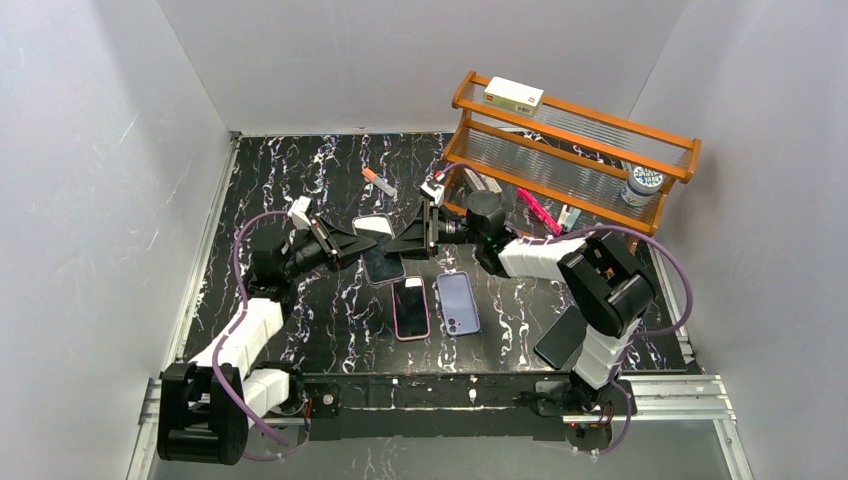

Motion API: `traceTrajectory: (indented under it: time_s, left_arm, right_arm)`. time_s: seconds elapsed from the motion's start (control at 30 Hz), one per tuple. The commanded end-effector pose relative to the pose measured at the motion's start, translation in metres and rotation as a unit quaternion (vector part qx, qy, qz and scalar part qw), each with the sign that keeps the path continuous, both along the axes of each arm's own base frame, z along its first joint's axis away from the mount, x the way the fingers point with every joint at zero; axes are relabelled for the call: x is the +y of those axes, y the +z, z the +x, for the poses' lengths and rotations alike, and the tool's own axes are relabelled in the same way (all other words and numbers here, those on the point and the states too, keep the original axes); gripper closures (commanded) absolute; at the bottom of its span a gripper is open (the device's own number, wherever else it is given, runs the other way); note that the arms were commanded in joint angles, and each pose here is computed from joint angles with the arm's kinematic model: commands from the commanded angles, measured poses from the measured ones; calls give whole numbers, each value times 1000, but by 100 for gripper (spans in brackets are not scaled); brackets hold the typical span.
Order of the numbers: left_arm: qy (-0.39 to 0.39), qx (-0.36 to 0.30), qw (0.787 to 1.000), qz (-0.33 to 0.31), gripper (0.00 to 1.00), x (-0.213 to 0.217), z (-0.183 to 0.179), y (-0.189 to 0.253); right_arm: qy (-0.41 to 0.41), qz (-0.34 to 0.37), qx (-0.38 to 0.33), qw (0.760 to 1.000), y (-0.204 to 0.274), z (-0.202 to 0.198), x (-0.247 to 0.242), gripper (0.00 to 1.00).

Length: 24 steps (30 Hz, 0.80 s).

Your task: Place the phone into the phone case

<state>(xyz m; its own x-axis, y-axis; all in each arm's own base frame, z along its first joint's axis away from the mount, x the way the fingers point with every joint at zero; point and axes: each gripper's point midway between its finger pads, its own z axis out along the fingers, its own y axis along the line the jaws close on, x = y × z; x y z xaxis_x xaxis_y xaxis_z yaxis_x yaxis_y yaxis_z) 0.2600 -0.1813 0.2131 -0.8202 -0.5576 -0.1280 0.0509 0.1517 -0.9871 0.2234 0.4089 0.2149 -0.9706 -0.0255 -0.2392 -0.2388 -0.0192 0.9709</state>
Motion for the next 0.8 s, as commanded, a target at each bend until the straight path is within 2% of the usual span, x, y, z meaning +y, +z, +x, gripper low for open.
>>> traceTrajectory:
  time_s: [0.0,0.2,0.5,0.77]
  left_arm:
    - [-44,-62,997,2,100,-6,-16,24]
    - [-70,-79,994,6,100,-13,-27,26]
    - [-89,-75,993,10,100,-18,-34,17]
    - [-89,-62,994,15,100,-19,-33,4]
  right_arm:
    - [-18,13,-59,998,22,11,-14,49]
    - [-22,12,-66,997,29,25,-20,46]
    - [-27,2,-72,997,32,38,-13,46]
    - [-28,-5,-63,998,28,43,-9,58]
